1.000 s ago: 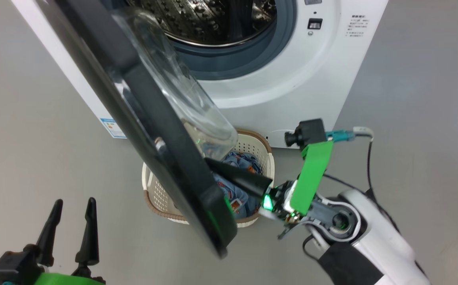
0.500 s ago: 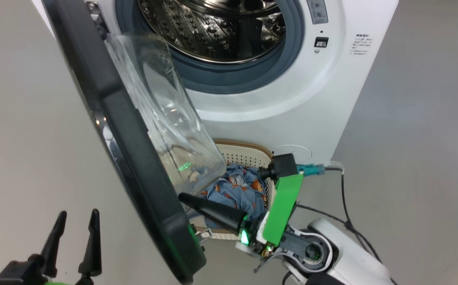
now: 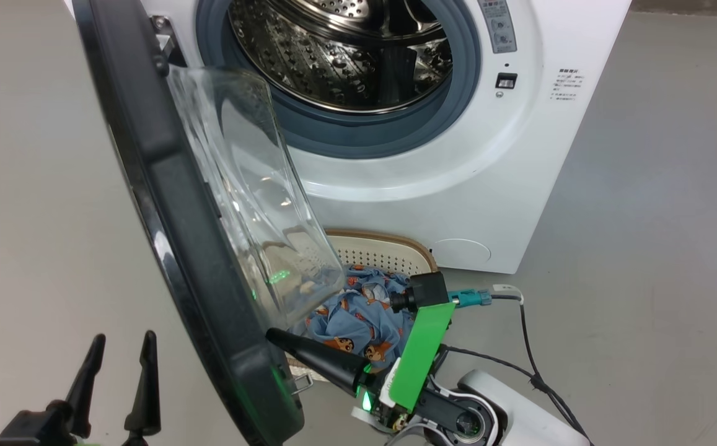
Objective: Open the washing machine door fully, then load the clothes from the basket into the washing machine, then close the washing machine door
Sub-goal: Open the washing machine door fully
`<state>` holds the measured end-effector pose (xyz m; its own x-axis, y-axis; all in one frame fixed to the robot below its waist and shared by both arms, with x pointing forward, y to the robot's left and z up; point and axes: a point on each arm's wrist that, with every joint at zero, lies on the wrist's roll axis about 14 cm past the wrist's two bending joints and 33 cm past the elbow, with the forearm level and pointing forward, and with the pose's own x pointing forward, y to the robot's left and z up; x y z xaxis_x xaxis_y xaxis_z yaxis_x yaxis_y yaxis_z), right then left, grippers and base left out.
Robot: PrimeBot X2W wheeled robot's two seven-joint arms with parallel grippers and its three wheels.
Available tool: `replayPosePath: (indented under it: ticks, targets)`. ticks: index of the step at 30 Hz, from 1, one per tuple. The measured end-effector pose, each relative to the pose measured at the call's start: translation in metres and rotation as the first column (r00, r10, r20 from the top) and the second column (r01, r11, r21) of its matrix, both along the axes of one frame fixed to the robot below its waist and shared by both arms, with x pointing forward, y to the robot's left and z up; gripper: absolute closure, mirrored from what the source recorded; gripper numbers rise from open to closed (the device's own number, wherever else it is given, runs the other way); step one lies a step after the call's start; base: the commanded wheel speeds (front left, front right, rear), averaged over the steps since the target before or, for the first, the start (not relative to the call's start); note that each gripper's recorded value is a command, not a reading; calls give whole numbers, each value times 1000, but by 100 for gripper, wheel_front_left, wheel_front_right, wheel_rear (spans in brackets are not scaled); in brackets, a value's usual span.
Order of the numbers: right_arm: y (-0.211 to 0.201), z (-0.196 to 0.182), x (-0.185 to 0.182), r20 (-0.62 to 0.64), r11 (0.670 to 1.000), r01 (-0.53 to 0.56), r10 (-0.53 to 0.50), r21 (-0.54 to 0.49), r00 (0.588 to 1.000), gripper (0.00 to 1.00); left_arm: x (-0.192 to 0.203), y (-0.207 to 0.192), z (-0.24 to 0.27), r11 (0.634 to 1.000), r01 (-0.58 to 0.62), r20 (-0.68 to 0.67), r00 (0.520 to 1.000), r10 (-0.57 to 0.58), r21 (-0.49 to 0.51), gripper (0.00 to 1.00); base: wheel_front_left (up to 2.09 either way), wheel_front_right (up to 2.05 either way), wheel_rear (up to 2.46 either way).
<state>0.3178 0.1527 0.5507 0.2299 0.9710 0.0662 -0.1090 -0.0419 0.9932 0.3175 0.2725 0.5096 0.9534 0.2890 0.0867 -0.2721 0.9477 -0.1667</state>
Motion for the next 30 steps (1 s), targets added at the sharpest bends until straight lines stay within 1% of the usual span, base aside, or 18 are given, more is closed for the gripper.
replayPosePath:
  ticks: [6, 8, 9, 10, 11, 12, 14, 16, 19, 22, 26, 27, 30]
  targets:
    - [0, 0, -1, -2, 1000, 21, -21, -1, 1000, 100, -3, -2, -5, 1000, 5, -14, 1000, -5, -5, 0, 0, 0, 0]
    - [-2, 0, 2, 19, 999, 41, -41, -9, 999, 100, -2, -2, -5, 1000, 7, -13, 1000, -7, -5, 0, 0, 0, 0]
    - [-5, 3, 5, 71, 997, 70, -68, -20, 995, 92, -1, -3, -5, 1000, 10, -12, 1000, -10, -5, 0, 0, 0, 0]
    - [-6, 5, 8, 92, 996, 87, -85, -18, 992, 59, 0, -3, -4, 1000, 12, -11, 1000, -12, -5, 0, 0, 0, 0]
    - [-7, 7, 10, 125, 994, 105, -102, -22, 987, 14, 1, -4, -4, 1000, 14, -11, 1000, -14, -5, 0, 0, 0, 0]
    - [-9, 9, 11, 157, 992, 121, -115, -28, 981, 0, 2, -4, -4, 1000, 15, -10, 1000, -15, -5, 0, 0, 0, 0]
    - [-14, 14, 17, 219, 985, 171, -161, -27, 963, 0, 3, -5, -4, 1000, 20, -9, 1000, -20, -5, 0, 0, 0, 0]
    - [-25, 19, 26, 288, 971, 237, -220, -22, 932, 0, 5, -5, -3, 1000, 22, -6, 1000, -22, -5, 0, 0, 0, 0]
    - [-52, 22, 45, 401, 926, 377, -341, -12, 850, 0, 5, -6, -3, 1000, 23, -5, 1000, -23, -8, 0, 0, 0, 0]
    - [-87, 11, 58, 516, 857, 515, -429, -27, 742, 0, 2, -7, -7, 1000, 27, -15, 1000, -27, -12, 0, 0, 0, 0]
    - [-128, -4, 71, 661, 781, 620, -425, -78, 618, 0, 2, -9, -8, 999, 37, -20, 999, -37, -6, 0, 0, 0, 0]
    - [-139, -4, 76, 689, 755, 650, -430, -79, 583, 0, 3, -9, -8, 999, 39, -18, 999, -39, -4, 0, 0, 0, 0]
    - [-180, 6, 93, 760, 650, 758, -470, -47, 449, 0, 5, -11, -8, 999, 48, -20, 999, -48, -3, 0, 0, 0, 0]
